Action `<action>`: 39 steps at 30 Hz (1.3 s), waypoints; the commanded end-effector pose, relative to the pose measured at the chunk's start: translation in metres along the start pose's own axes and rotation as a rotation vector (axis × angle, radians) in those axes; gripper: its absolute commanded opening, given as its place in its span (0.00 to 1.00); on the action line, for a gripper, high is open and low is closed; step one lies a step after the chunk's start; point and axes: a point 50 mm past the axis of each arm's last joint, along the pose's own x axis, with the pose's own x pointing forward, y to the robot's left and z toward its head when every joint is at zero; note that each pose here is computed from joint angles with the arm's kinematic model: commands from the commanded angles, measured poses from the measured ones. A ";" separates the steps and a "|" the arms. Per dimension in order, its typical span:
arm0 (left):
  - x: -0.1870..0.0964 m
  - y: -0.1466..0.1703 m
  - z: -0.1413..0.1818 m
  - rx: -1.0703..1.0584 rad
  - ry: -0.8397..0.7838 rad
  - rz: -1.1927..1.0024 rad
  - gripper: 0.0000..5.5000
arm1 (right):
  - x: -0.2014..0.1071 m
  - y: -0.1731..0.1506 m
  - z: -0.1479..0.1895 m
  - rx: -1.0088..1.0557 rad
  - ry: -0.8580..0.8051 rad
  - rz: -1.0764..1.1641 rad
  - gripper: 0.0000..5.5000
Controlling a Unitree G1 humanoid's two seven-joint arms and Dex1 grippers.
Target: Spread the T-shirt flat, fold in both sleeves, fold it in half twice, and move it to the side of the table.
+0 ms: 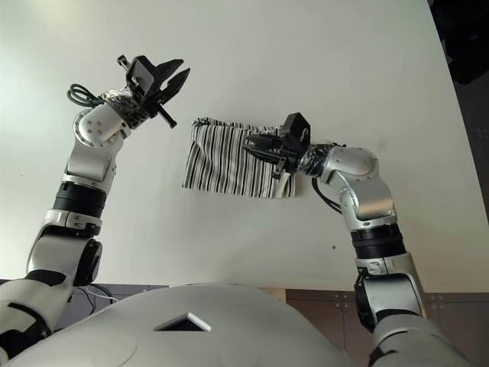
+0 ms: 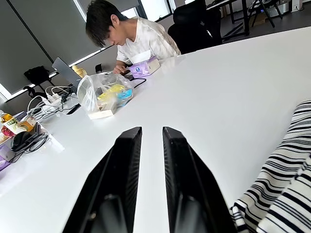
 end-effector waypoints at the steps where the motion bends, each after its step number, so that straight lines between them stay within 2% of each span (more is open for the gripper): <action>1: 0.002 0.004 0.016 0.045 -0.057 0.025 0.14 | 0.010 -0.022 -0.029 0.110 0.095 -0.067 0.16; 4: -0.001 -0.005 0.025 0.069 -0.092 0.006 0.14 | -0.004 -0.049 -0.068 0.178 0.255 -0.343 0.16; 6: -0.006 -0.007 0.025 0.080 -0.090 0.010 0.14 | -0.035 -0.059 -0.092 0.218 0.372 -0.545 0.16; 8: -0.014 -0.007 0.022 0.086 -0.072 0.038 0.14 | -0.092 -0.060 -0.115 0.318 0.447 -0.805 0.16; 10: -0.021 -0.010 0.019 0.102 -0.051 0.057 0.14 | -0.160 -0.049 -0.136 0.459 0.508 -1.131 0.16; 12: -0.028 -0.014 0.018 0.120 -0.037 0.070 0.14 | -0.212 -0.022 -0.152 0.574 0.545 -1.371 0.16; 14: -0.034 -0.017 0.018 0.137 -0.031 0.080 0.14 | -0.229 0.009 -0.163 0.611 0.585 -1.433 0.16; 16: -0.038 -0.025 0.019 0.152 -0.028 0.071 0.14 | -0.214 0.034 -0.165 0.646 0.568 -1.423 0.16; 18: -0.039 -0.030 0.021 0.159 -0.034 0.061 0.14 | -0.198 0.044 -0.159 0.696 0.505 -1.460 0.16; 21: -0.036 -0.022 0.028 0.134 -0.052 0.100 0.14 | -0.196 0.029 -0.125 0.637 0.272 -1.633 0.16; 23: -0.038 -0.012 0.032 0.081 -0.062 0.172 0.14 | -0.203 0.012 -0.083 0.464 0.099 -1.745 0.16; 25: -0.043 -0.001 0.037 0.019 -0.068 0.291 0.14 | -0.195 0.002 -0.032 0.234 -0.053 -1.752 0.16; 27: -0.053 0.000 0.045 -0.055 -0.083 0.409 0.14 | -0.156 0.007 0.020 -0.048 -0.177 -1.605 0.16; 29: -0.063 -0.009 0.047 -0.119 -0.092 0.446 0.14 | -0.110 0.023 0.042 -0.215 -0.230 -1.380 0.16; 31: -0.073 -0.023 0.039 -0.173 -0.067 0.444 0.14 | -0.071 0.036 0.035 -0.231 -0.212 -1.193 0.16; 33: -0.077 -0.039 0.026 -0.258 -0.030 0.439 0.14 | -0.038 0.038 0.019 -0.184 -0.189 -1.102 0.16; 36: -0.075 -0.051 0.013 -0.310 -0.002 0.430 0.14 | -0.004 0.023 0.013 -0.101 -0.240 -1.104 0.16; 39: -0.079 -0.056 -0.010 -0.285 0.064 0.431 0.14 | 0.014 0.006 0.004 -0.032 -0.271 -1.188 0.16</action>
